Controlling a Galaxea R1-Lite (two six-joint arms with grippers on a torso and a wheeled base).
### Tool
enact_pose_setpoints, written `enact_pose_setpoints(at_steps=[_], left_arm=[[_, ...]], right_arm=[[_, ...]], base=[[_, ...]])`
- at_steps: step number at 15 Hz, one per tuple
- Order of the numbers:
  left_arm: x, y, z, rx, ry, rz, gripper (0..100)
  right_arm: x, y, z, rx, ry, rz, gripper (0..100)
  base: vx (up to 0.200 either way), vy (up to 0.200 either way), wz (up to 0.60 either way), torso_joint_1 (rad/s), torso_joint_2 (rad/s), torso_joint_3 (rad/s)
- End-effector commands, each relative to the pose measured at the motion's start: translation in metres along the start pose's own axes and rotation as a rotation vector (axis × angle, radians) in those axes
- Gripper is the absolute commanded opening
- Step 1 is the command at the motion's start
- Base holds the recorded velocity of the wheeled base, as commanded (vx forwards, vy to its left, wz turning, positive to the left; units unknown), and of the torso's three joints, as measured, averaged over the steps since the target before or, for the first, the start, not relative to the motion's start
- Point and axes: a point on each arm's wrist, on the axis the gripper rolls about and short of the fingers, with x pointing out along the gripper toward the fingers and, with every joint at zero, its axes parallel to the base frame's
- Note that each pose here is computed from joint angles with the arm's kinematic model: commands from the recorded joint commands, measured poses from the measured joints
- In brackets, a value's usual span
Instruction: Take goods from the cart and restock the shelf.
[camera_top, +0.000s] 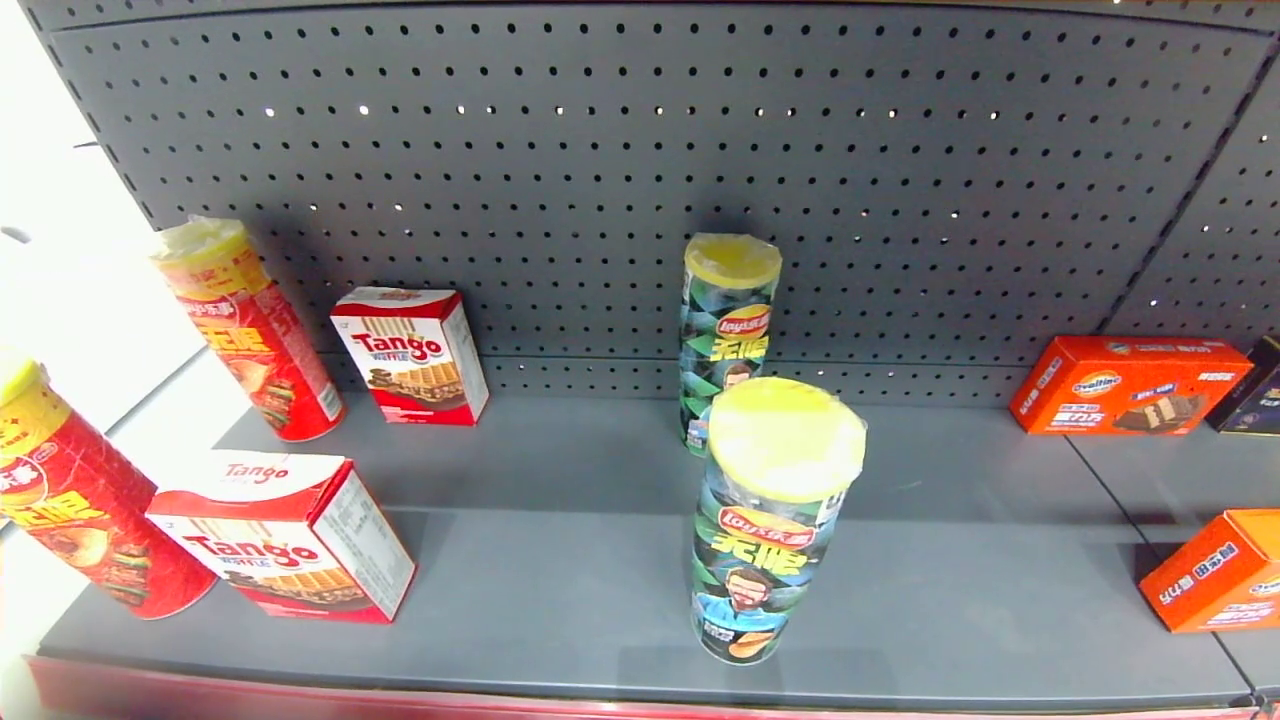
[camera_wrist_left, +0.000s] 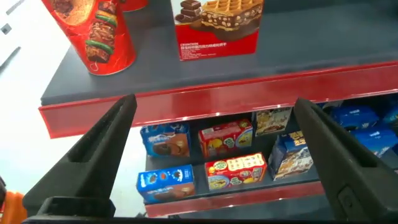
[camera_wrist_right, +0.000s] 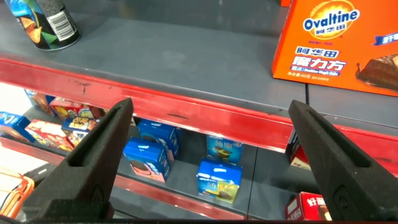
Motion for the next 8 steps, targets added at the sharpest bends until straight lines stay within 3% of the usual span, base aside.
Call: enact_pose_setpoints(at_steps=[1, 3, 5, 8], left_arm=[[0.0002, 0.0001, 0.0001, -0.004, 0.002, 0.002, 100], [0.0002, 0.0002, 0.0001, -0.008, 0.002, 0.007, 100], [0.0002, 0.0001, -0.0002, -0.009, 0.005, 0.003, 100], [0.0002, 0.0003, -0.0001, -0.009, 0.004, 0.011, 100]], right_arm=[[0.0002, -0.0012, 0.0002, -0.001, -0.002, 0.086, 100], [0.0002, -0.0014, 0.0001, -0.001, 0.0, 0.091, 100], [0.0003, 0.0, 0.0011, -0.024, 0.005, -0.041, 100], [0.0002, -0.0005, 0.001, -0.017, 0.004, -0.063, 100]], base=[[0.0, 0.0, 0.0, 0.0, 0.0, 0.0], [0.0, 0.0, 0.0, 0.0, 0.0, 0.0], [0.0, 0.0, 0.0, 0.0, 0.0, 0.0], [0.0, 0.0, 0.0, 0.0, 0.0, 0.0]])
